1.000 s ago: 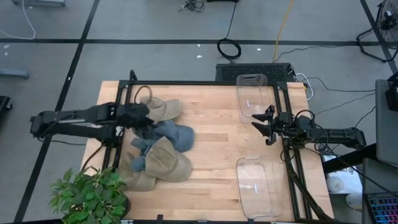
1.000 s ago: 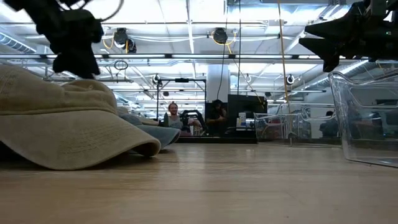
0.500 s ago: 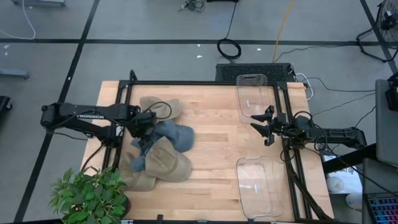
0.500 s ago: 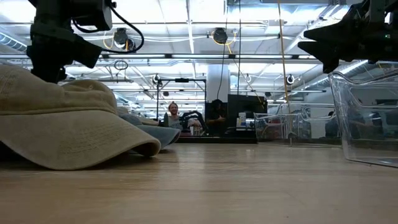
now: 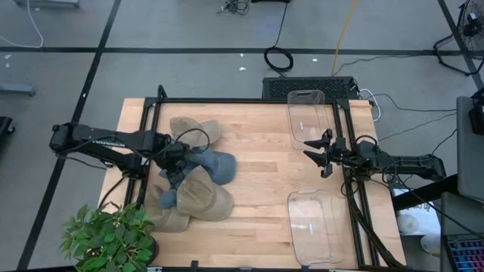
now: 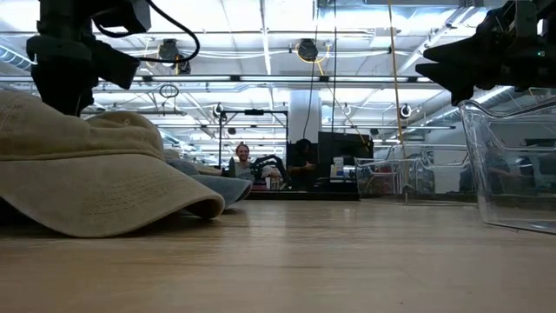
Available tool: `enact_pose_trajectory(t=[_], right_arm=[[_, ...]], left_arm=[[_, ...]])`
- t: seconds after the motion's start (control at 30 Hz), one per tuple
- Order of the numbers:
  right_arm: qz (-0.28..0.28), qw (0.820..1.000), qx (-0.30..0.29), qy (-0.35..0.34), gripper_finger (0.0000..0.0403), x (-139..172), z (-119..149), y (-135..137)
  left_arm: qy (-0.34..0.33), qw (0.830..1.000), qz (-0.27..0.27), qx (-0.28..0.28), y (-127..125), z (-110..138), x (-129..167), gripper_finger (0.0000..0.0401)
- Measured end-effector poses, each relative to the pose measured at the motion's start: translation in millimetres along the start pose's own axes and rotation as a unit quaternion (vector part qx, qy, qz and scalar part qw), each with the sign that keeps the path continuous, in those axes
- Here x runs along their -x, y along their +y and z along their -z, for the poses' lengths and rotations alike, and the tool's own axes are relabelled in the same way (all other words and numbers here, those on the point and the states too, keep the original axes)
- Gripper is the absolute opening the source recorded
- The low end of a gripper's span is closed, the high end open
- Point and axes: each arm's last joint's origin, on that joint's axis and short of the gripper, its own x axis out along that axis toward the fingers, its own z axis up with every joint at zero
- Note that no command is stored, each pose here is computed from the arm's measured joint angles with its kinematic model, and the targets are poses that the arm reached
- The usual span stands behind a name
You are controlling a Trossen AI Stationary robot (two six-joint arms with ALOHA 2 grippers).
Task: Pick & Place hat
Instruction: Put the bottom blue cap into the top transparent bin
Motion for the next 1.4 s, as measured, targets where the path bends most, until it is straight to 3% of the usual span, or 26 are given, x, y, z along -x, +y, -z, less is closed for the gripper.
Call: enact_pose_trajectory(t=[0.23,0.47,0.77,0.9,1.07,1.23,1.4], right_arm=[[-0.002,1.000,-0.013,0.000,0.0167,0,0,0],[-0.002,1.000,-0.010,0.000,0.0167,0,0,0],[-0.002,1.000,-0.010,-0.002,0.0167,0,0,0],[-0.002,1.000,-0.010,-0.002,0.0167,0,0,0],[-0.002,1.000,-0.009,-0.002,0.0167,0,0,0],[-0.002,1.000,-0.009,-0.002,0.0167,0,0,0],[-0.002,1.000,-0.010,-0.002,0.0167,0,0,0]], left_arm=[[0.009,1.000,0.005,0.007,-4,8,-17,0.0183],[-0.008,0.999,-0.001,-0.039,-5,16,-42,0.0184],[-0.032,0.998,-0.007,-0.048,-5,15,-48,0.0181],[-0.034,0.998,-0.009,-0.055,-5,14,-48,0.0135],[-0.035,0.998,-0.010,-0.058,-5,14,-47,0.0018],[-0.049,0.997,-0.001,-0.060,-9,8,-35,0.0006],[-0.093,0.992,-0.013,-0.087,-17,-5,1,0.0004]])
